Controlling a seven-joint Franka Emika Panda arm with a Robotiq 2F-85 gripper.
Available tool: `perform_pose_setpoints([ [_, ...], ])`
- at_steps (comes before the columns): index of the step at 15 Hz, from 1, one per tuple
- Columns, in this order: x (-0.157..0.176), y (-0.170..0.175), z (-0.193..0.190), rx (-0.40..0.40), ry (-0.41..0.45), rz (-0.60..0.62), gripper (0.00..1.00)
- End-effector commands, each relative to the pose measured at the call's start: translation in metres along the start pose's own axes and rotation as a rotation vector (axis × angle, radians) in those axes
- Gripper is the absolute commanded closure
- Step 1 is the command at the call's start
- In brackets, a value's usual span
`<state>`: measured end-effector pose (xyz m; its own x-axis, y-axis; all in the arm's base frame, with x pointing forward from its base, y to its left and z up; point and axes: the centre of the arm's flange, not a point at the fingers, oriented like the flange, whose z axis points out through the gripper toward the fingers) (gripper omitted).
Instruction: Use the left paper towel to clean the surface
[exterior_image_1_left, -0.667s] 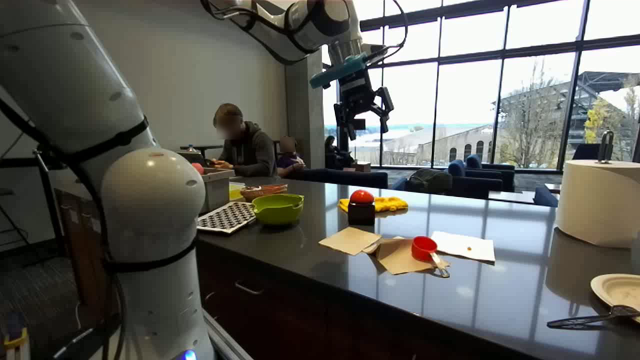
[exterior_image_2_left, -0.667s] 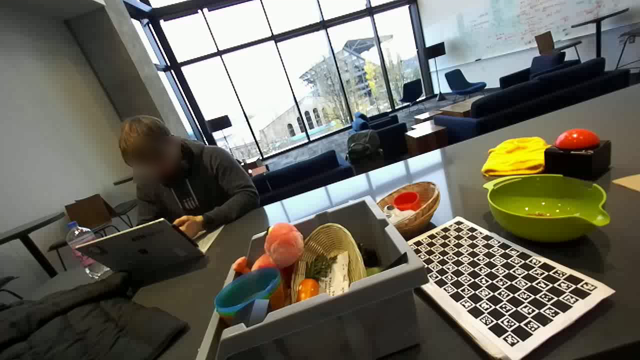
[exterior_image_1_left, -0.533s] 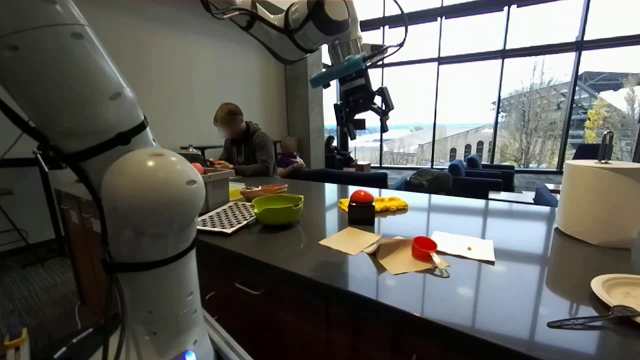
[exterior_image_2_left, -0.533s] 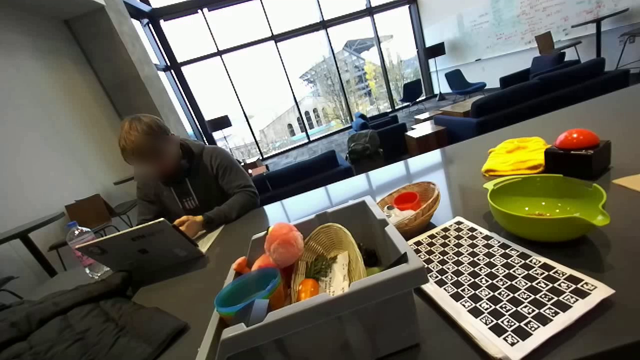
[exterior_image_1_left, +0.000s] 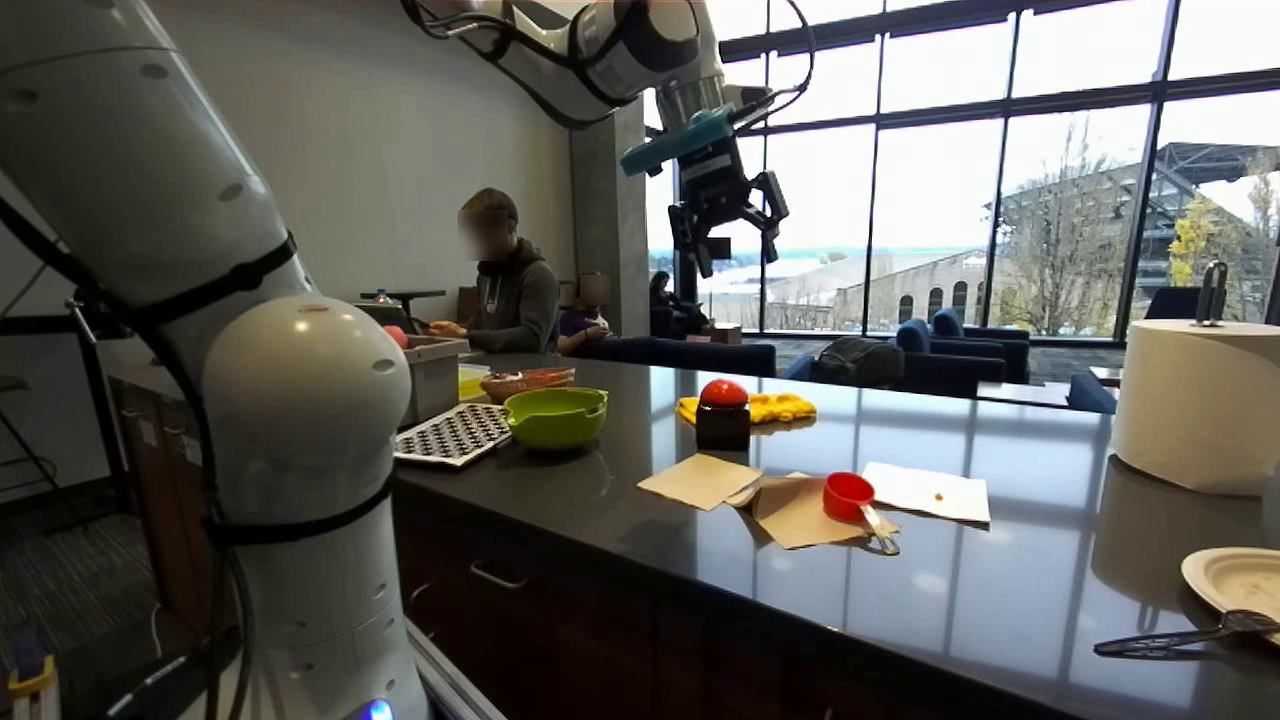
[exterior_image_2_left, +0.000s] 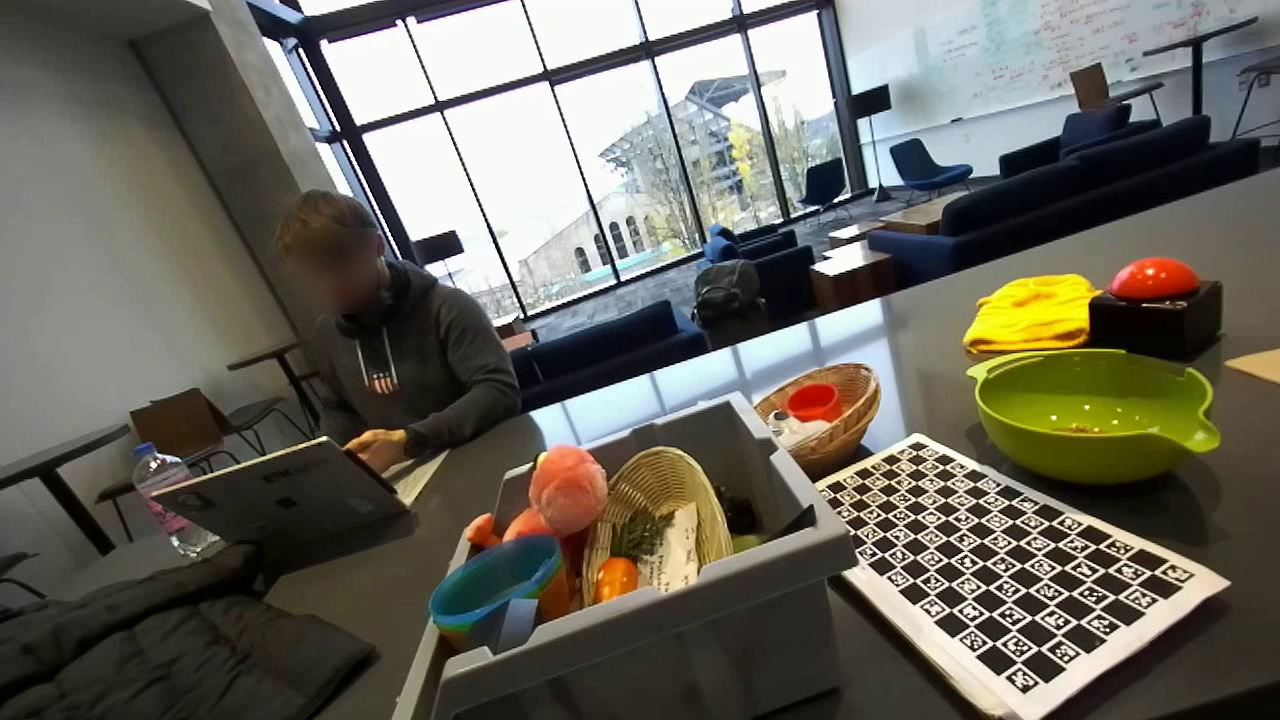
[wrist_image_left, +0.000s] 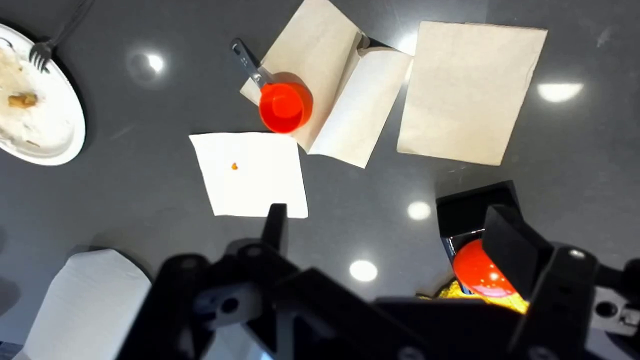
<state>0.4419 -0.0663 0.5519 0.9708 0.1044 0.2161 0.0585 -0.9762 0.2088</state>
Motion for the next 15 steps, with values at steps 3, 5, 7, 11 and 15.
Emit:
perform_pose_setpoints([
  [3,0.002,0.0,-0.003,0.07,0.119,-0.132,0.0],
  [5,0.002,-0.005,0.003,0.125,0.141,-0.167,0.0],
  [7,0.001,-0.013,0.014,0.204,0.141,-0.189,0.0],
  [11,-0.005,-0.032,0.042,0.298,0.105,-0.209,0.0],
  [15,-0.018,-0.048,0.083,0.285,0.008,-0.21,0.0],
])
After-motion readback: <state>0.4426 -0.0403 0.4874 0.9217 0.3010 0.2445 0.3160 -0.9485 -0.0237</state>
